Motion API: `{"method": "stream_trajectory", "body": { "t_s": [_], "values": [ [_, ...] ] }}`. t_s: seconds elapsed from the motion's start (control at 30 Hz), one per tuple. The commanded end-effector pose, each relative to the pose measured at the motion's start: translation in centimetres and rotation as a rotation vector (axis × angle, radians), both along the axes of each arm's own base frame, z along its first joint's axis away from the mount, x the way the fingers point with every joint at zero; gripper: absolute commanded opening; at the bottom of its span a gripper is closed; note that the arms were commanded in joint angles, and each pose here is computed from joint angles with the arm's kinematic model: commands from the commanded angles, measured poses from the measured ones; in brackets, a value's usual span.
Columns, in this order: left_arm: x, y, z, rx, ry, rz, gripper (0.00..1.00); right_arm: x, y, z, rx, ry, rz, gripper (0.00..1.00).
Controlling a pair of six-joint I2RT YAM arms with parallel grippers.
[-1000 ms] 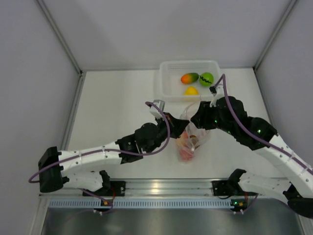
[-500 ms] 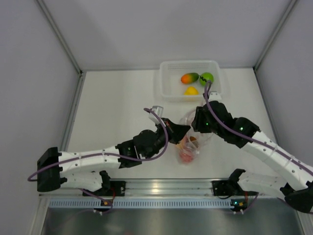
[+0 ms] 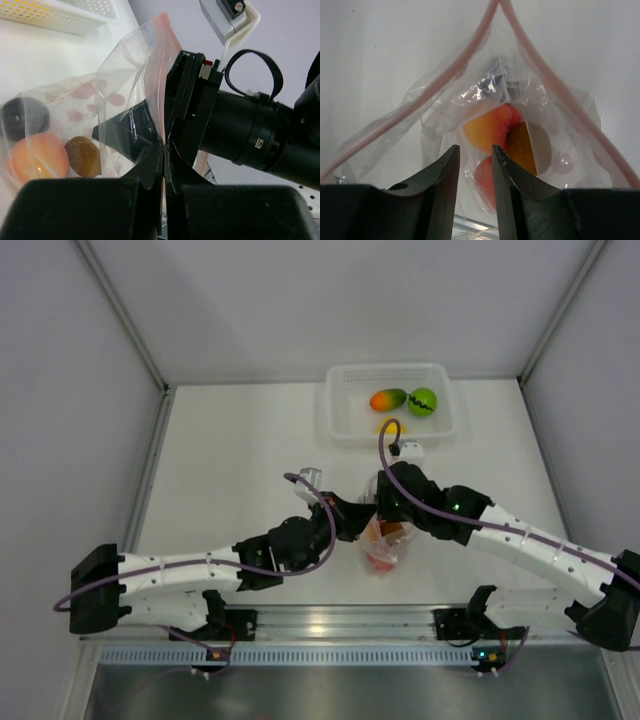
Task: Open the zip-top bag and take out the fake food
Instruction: Pick up the fake fruit from the zipper food storage bag.
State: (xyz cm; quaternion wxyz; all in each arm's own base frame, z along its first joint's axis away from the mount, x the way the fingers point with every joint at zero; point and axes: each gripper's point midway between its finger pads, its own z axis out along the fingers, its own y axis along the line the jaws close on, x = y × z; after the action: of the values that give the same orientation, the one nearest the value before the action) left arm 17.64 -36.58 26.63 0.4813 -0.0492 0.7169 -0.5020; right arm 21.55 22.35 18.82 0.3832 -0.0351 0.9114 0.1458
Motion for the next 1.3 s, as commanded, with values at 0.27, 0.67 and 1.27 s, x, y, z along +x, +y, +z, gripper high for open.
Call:
{"method": "stream_trajectory", "body": {
  "t_s": [0.27, 0.67, 1.27],
  "values": [
    [1.6, 2.5, 2.7, -0.169, 0.038, 0.151, 0.0, -1.6, 1.1, -0.8, 0.058, -0.081, -0.06, 0.29],
    [0.1, 1.2, 3.8, -0.218, 0.043, 0.048, 0.0, -1.4, 1.1, -4.5, -0.052, 0.055, 0.003, 0.3],
    [-0.1, 1.3, 0.1, -0.117, 0.037, 0.055, 0.0, 0.8, -2.9, -7.7, -0.181, 0.06, -0.029, 0.32]
  ]
}}
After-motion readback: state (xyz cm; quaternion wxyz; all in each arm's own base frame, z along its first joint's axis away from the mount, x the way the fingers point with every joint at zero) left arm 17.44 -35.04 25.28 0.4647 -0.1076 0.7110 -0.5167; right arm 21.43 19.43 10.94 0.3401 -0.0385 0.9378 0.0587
